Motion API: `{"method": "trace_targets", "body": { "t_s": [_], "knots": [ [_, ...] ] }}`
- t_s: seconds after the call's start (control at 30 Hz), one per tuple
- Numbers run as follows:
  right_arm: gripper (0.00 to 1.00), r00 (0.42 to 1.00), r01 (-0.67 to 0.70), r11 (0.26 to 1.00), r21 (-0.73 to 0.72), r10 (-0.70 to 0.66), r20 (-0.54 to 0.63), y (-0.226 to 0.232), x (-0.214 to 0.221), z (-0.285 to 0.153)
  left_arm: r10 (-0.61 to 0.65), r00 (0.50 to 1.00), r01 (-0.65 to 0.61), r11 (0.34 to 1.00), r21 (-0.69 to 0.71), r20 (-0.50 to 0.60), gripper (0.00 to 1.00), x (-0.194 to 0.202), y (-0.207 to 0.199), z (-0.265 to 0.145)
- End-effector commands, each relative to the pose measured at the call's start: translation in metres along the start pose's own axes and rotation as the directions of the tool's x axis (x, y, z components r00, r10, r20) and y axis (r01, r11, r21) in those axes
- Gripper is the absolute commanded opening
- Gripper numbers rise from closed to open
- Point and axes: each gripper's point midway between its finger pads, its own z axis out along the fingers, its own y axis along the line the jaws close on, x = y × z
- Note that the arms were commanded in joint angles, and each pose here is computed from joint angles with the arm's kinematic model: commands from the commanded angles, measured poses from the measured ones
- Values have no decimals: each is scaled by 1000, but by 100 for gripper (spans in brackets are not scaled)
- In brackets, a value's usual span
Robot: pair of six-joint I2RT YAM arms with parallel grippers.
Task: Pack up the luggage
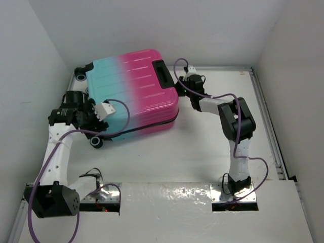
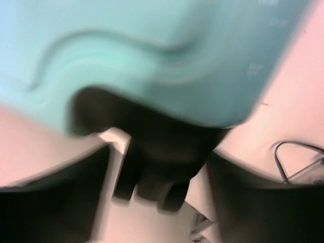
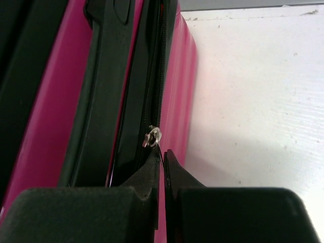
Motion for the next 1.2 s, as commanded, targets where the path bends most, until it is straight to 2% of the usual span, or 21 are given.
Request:
{"method": "trace_targets", "body": {
  "t_s": [0.0, 0.07, 0.1, 0.2, 0.27, 0.3, 0.33, 0.37, 0.47, 0.5, 0.57, 0.6, 0.63, 0.77, 0.8, 0.83, 0.9, 0.93, 0.97, 1.03, 1.17],
  "knots": [
    [0, 987, 46, 991, -128, -26, 157, 64, -48, -23, -176, 977, 199, 954, -224, 122, 100, -22, 51, -37],
    [0, 988, 48, 989, -140, -26, 154, 72, -42, -25, -221, 944, 270, 944, -189, 246, 100, -50, 57, -48],
    [0, 987, 45, 988, -146, -22, 157, 75, -41, -27, -236, 903, 311, 935, -169, 358, 100, -76, 65, -70],
    [0, 989, 52, 989, -139, -32, 143, 78, -35, -27, -224, 824, 315, 944, -92, 521, 100, -120, 70, -109],
    [0, 990, 52, 989, -140, -33, 134, 80, -31, -28, -236, 797, 326, 943, -67, 555, 100, -131, 72, -120],
    [0, 991, 53, 989, -141, -35, 130, 81, -28, -29, -270, 769, 376, 924, -69, 579, 96, -136, 81, -127],
    [0, 992, 54, 988, -142, -37, 125, 82, -26, -29, -306, 765, 431, 897, -98, 567, 90, -129, 92, -126],
    [0, 992, 58, 988, -144, -41, 119, 85, -23, -31, -378, 740, 516, 850, -108, 557, 74, -118, 109, -118],
    [0, 990, 73, 988, -139, -56, 127, 92, -22, -36, -558, 716, 673, 712, -202, 420, 57, -65, 145, -80],
    [0, 991, 77, 987, -138, -61, 119, 93, -18, -38, -637, 666, 740, 627, -242, 387, 56, -35, 157, -73],
    [0, 989, 87, 986, -143, -68, 130, 101, -20, -43, -733, 593, 804, 517, -294, 333, 56, 10, 175, -53],
    [0, 989, 93, 986, -141, -75, 129, 101, -16, -47, -769, 539, 837, 445, -318, 343, 56, 33, 185, -51],
    [0, 989, 96, 985, -147, -77, 129, 106, -14, -49, -784, 525, 840, 417, -346, 330, 56, 45, 190, -46],
    [0, 987, 115, 981, -159, -94, 132, 123, -6, -64, -803, 517, 840, 409, -356, 298, 57, 64, 206, 5],
    [0, 987, 119, 980, -158, -99, 129, 127, -1, -69, -783, 531, 834, 415, -363, 324, 57, 61, 218, 12],
    [0, 988, 121, 977, -175, -101, 120, 137, 6, -74, -795, 539, 825, 432, -364, 278, 57, 64, 218, 35],
    [0, 989, 114, 976, -186, -95, 111, 147, 18, -87, -754, 617, 770, 522, -366, 224, 57, 36, 222, 56],
    [0, 990, 118, 970, -213, -97, 104, 162, 26, -94, -748, 638, 751, 554, -360, 182, 57, 31, 221, 75],
    [0, 992, 117, 970, -212, -102, 80, 162, 42, -101, -717, 671, 729, 595, -337, 186, 57, 7, 223, 84],
    [0, 990, 132, 961, -244, -114, 87, 187, 51, -121, -718, 674, 735, 628, -255, 174, 57, -13, 217, 110],
    [0, 991, 133, 957, -259, -121, 60, 208, 80, -151, -671, 730, 683, 717, -137, 132, 56, -66, 202, 140]
  ]
}}
